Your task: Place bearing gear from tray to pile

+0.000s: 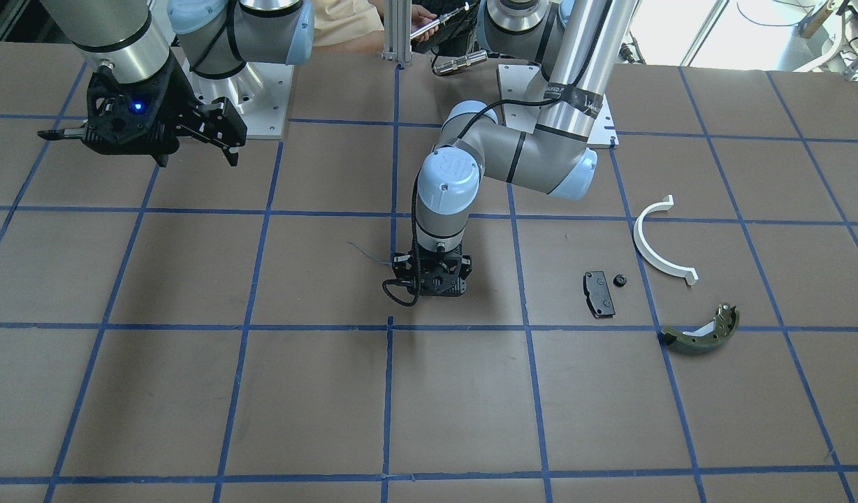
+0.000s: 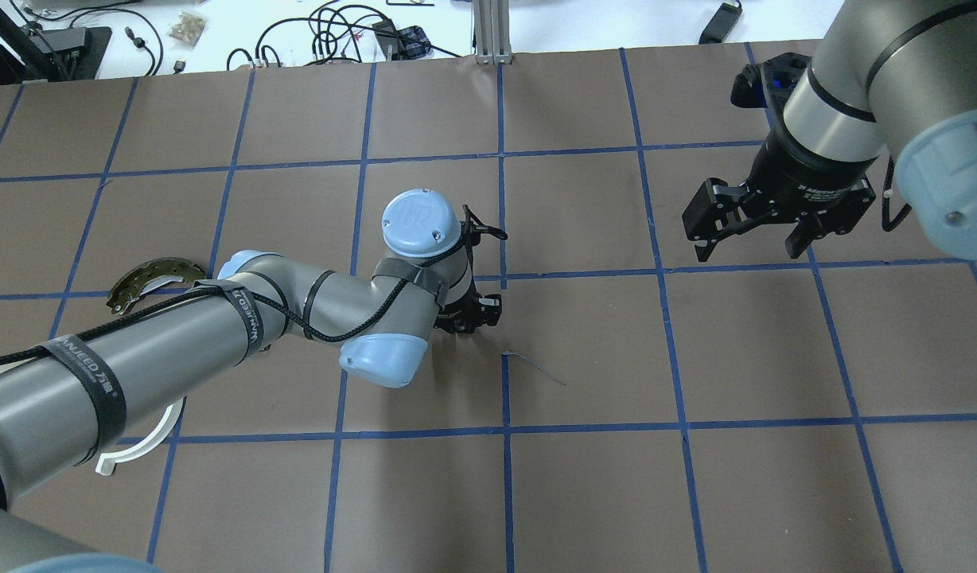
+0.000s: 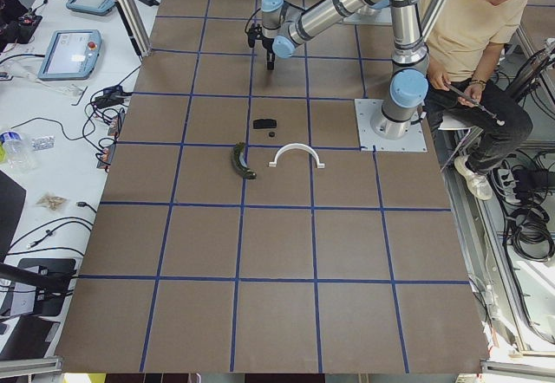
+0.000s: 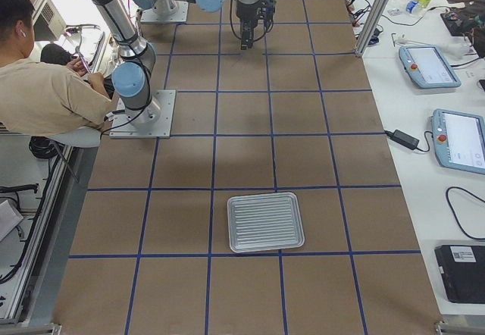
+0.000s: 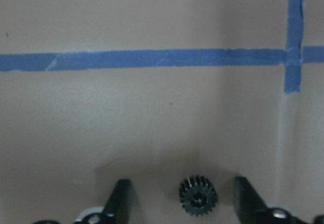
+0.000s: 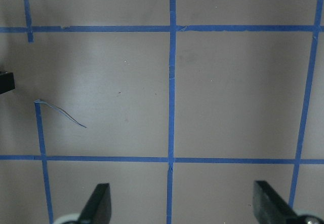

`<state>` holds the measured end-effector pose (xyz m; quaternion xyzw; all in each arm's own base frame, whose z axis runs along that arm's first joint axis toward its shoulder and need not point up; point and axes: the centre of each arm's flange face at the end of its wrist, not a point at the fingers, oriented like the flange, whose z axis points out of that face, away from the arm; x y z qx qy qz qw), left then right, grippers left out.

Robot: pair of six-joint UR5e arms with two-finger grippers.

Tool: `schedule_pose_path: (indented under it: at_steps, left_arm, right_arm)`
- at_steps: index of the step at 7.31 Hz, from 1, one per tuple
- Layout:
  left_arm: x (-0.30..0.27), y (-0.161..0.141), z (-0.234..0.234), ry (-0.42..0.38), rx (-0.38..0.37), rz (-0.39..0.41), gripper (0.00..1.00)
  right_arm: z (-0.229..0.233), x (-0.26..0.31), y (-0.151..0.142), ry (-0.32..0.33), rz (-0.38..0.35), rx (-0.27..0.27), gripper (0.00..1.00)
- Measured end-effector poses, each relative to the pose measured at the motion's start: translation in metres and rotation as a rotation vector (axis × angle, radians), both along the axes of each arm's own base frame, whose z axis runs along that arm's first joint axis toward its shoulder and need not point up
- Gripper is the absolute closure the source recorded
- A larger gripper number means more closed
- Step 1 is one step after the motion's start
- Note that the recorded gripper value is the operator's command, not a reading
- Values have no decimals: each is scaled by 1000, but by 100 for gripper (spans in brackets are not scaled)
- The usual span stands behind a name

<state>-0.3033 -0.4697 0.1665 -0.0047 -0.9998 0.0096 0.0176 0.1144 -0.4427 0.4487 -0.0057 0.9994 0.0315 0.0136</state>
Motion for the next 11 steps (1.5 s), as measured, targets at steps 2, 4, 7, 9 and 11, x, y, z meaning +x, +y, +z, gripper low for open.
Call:
schedule_pose_path:
  at_steps: [2,4,7,9,11]
  left_arm:
    - [10,-6,16,8,-22,17,100]
    - [60,-22,39,0,6,40,100]
    - [209,-39,65,-5,78,-46,100]
    - [309,-39,59,4,98,-37,100]
    - [346,-42,43,13,119,-27,100]
  right_arm:
    - [0,0,1,6,-3,0,0]
    - [0,1,0,18,-8,-10,0]
    - [0,-4,-2,75,-16,-11,0]
    - [-1,-3,-5,58,-37,-19,0]
    - [-4,-1,-6,38,-50,-16,0]
